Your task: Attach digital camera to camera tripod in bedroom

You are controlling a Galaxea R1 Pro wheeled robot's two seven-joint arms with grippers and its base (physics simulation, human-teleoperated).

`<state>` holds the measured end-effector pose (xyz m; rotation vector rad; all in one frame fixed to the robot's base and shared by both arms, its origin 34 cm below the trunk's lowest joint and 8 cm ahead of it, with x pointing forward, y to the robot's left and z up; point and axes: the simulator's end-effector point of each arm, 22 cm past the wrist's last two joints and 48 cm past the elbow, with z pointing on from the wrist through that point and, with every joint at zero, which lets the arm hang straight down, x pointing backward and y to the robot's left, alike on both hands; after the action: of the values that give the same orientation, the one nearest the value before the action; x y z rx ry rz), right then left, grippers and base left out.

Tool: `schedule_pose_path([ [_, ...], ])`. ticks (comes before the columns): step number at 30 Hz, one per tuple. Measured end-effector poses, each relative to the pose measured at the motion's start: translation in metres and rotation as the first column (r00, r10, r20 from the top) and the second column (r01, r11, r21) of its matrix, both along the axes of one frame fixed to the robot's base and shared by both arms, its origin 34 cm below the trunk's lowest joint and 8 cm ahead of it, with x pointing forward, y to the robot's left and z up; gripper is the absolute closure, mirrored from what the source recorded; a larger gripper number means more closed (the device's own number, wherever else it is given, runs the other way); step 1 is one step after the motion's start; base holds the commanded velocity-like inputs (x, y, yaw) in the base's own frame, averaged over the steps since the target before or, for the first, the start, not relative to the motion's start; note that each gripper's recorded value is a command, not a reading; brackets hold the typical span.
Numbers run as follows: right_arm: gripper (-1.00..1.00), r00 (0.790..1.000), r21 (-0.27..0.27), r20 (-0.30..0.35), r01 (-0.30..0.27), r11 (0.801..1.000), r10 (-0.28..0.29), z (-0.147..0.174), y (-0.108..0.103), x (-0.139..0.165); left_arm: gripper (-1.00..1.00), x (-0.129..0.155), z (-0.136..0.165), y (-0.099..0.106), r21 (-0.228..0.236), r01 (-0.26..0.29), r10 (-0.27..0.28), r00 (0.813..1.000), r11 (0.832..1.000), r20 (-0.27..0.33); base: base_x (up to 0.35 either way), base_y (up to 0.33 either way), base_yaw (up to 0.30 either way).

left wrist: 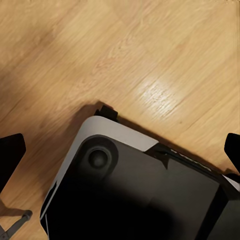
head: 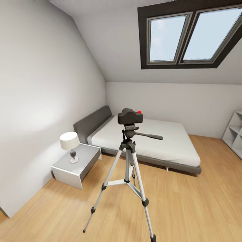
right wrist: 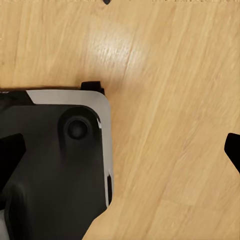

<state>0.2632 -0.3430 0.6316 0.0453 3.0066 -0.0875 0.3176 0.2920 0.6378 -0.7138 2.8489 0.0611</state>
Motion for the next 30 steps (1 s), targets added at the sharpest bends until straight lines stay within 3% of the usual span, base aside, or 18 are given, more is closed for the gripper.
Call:
schedule_pose_path([
  [30, -1.0, 0.999, 0.004, 0.044, -0.003, 1.0, 0.003, 0.007, 0.002, 0.016, -1.0, 0.017, 0.01, -0.001, -0.001, 0.002, -0.002, 0.999, 1.0, 0.048, 0.0, 0.0, 0.0],
])
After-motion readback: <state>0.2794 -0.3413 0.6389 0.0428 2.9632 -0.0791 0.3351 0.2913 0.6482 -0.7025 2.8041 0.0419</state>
